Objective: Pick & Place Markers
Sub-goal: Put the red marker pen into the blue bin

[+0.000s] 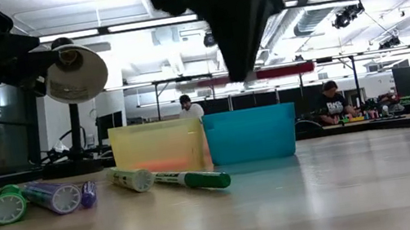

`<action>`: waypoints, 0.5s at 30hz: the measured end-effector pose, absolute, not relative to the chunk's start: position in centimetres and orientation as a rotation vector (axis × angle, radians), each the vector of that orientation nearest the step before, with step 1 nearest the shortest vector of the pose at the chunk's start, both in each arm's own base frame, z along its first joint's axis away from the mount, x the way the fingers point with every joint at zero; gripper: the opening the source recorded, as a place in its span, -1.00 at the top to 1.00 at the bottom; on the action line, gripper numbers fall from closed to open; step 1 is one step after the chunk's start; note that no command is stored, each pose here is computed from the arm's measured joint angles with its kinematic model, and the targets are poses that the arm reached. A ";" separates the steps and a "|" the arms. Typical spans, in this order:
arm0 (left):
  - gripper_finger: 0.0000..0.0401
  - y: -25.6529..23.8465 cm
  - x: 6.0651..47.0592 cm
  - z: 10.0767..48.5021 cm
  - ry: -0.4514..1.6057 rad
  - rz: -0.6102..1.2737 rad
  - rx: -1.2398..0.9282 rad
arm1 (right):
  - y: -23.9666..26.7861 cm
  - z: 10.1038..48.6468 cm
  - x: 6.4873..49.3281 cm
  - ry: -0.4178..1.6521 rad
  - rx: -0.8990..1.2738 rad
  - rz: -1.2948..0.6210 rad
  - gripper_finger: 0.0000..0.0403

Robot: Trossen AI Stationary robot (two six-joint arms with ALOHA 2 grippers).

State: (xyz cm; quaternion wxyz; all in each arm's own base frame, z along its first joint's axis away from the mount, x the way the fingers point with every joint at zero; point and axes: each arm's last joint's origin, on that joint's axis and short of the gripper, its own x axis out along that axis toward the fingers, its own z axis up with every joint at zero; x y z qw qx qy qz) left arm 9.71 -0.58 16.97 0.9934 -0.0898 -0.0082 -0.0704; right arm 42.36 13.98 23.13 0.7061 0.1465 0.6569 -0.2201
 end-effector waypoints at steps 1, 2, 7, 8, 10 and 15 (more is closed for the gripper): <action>0.15 -0.6 9.7 17.0 -0.016 -0.141 -0.180 | 13.7 23.7 42.1 1.450 0.321 -0.500 0.91; 0.15 -0.6 9.7 17.0 -0.016 -0.141 -0.180 | 13.3 24.3 42.0 1.436 0.319 -0.514 0.91; 0.15 -0.6 9.7 17.0 -0.016 -0.141 -0.180 | 10.8 26.5 41.5 1.370 0.349 -0.624 0.91; 0.15 -0.6 9.7 17.0 -0.016 -0.141 -0.180 | 10.2 26.9 41.4 1.354 0.360 -0.652 0.91; 0.15 -0.6 9.7 17.0 -0.016 -0.141 -0.180 | 8.9 27.6 41.3 1.321 0.378 -0.713 0.91; 0.15 -0.6 9.7 17.0 -0.016 -0.141 -0.180 | 5.5 28.1 41.3 1.301 0.442 -0.833 0.90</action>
